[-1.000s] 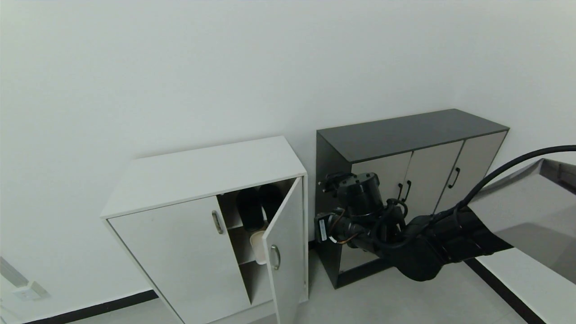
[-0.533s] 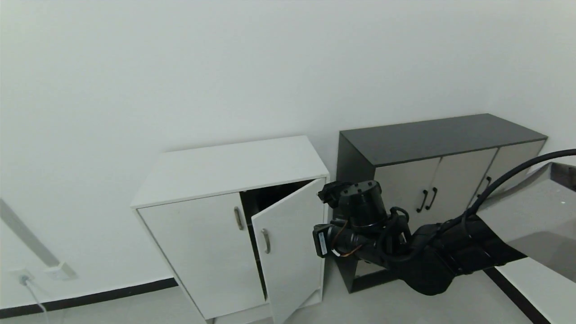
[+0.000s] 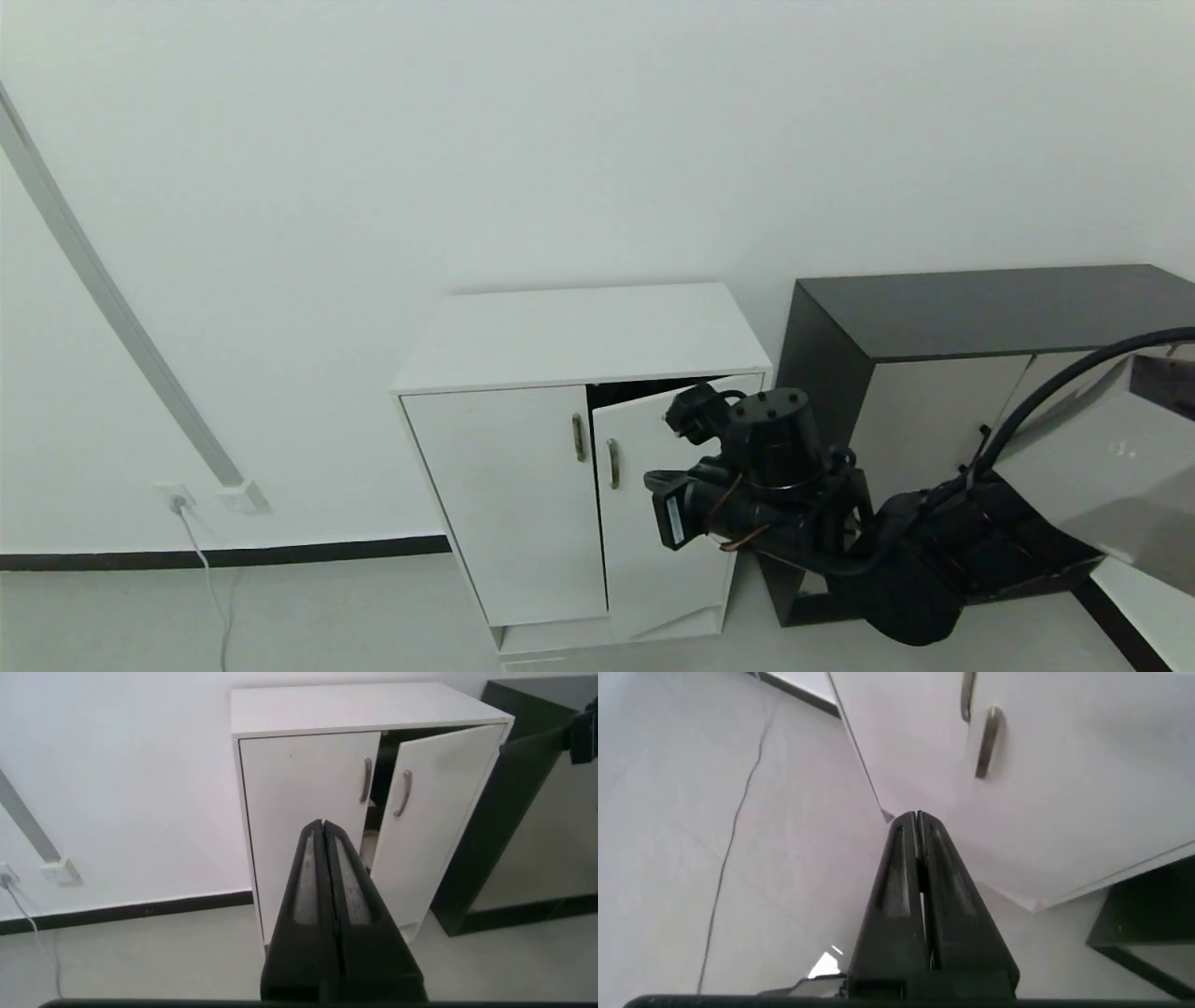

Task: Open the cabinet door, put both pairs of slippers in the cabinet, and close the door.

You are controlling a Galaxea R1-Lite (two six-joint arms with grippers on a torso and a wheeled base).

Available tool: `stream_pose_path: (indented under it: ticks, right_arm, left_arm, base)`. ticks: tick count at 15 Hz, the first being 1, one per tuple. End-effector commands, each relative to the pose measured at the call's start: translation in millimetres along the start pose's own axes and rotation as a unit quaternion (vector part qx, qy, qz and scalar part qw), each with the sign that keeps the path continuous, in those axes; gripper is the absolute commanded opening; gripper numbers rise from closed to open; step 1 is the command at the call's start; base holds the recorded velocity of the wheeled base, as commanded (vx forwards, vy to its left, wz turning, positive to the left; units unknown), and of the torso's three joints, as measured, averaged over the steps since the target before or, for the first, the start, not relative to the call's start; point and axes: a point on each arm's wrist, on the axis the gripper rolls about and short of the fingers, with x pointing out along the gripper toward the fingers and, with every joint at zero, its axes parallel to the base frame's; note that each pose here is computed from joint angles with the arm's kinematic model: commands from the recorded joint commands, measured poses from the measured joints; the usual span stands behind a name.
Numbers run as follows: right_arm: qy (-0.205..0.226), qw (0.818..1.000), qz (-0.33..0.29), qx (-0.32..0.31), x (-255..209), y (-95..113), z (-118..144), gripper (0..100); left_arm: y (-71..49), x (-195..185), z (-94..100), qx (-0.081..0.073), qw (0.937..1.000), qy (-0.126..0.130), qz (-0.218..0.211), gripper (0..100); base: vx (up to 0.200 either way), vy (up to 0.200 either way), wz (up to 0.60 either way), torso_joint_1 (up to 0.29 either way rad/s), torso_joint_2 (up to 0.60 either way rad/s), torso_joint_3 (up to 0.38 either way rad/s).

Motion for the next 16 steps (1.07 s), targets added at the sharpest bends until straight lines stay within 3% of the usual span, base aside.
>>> stream_pose_path:
  ticks: [1, 6, 16]
  right_arm:
    - [0.004, 1.000, 0.015, -0.012, -7, -3, -12, 0]
    - [0.014, 0.999, 0.030, -0.013, -20, -4, -35, 0]
    - [0.045, 0.998, 0.036, -0.013, -31, -2, -67, 0]
  left_arm:
    - [0.0, 0, -0.3, 0.000, 1.0000, 0.000, 0.000, 0]
    - [0.0, 0, 0.1, 0.001, 1.0000, 0.000, -0.001, 0]
    - [0.0, 0, 0.1, 0.001, 1.0000, 0.000, -0.001, 0]
  base:
    - [0.000, 0.000, 0.00, 0.000, 0.00, 0.000]
    - [0.000, 0.000, 0.00, 0.000, 0.00, 0.000]
    - [0.200, 0.000, 0.00, 0.002, 0.00, 0.002]
